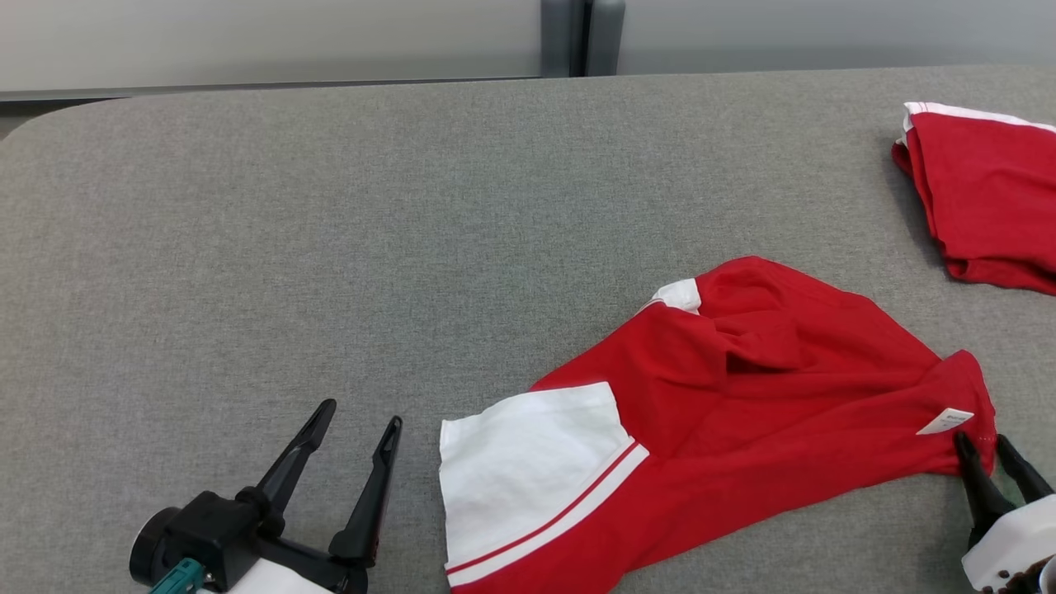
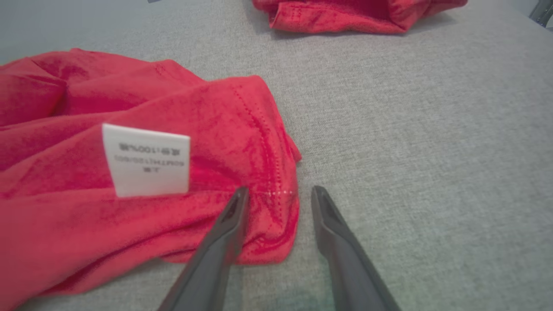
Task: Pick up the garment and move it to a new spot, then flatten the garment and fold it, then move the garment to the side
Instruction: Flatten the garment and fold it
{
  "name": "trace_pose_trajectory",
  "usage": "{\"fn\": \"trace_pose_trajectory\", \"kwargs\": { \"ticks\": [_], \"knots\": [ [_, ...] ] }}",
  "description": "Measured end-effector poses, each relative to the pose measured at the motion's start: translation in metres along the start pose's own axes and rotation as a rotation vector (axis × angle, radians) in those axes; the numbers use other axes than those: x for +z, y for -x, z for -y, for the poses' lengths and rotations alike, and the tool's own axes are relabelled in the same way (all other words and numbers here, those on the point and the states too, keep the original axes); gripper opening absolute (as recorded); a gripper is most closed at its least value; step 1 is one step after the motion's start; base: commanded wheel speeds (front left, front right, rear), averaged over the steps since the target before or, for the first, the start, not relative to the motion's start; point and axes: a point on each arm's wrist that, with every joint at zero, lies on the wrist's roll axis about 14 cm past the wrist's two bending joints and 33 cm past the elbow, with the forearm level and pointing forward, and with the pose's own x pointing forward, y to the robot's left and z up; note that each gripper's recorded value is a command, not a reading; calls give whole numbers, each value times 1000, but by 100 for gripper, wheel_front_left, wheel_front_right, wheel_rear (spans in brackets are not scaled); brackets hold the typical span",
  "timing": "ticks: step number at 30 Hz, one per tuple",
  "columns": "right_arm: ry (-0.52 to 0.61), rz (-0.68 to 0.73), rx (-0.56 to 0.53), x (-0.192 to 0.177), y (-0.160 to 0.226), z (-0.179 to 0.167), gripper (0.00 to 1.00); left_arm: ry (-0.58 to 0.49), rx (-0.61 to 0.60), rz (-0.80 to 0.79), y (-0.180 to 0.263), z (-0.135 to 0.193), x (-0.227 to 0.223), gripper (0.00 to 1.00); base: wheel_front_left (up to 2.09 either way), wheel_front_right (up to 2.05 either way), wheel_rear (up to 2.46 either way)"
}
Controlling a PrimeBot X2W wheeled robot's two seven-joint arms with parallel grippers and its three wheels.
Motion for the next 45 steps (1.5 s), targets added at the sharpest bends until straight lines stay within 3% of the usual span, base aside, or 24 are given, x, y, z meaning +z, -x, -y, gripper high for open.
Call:
{"fn": "trace_pose_trajectory", "kwargs": {
  "ticks": [1,2,9,14,16,22,32,33,34,39,45],
  "knots": [
    [5,0,7,1,-1,-2,7,-2,3,-1,0,-1,0,100,0,0,0],
    [12,0,12,1,-2,-3,0,-3,5,-3,0,-2,-1,100,0,0,0],
    [50,27,-30,7,9,22,0,-13,18,-24,0,-7,-7,100,0,0,0],
    [93,17,-86,8,19,49,0,48,-8,-159,0,-3,-37,100,0,0,0],
    [94,16,-88,7,19,50,0,64,-51,-200,-4,5,-46,100,0,0,0],
    [82,-6,-60,1,13,36,0,248,-129,-322,-33,33,-69,100,0,0,0],
    [86,-9,-71,3,14,40,0,290,-205,-480,-46,52,-97,100,0,0,0],
    [87,-9,-73,3,14,41,0,286,-209,-482,-47,52,-97,64,0,0,0],
    [85,-8,-75,3,14,41,0,289,-214,-481,-48,53,-97,0,0,0,0],
    [78,5,-79,6,16,42,0,329,-242,-481,-48,61,-95,0,0,0,0],
    [78,48,-75,19,18,40,0,349,-274,-381,-52,62,-63,0,0,0,0]
  ]
}}
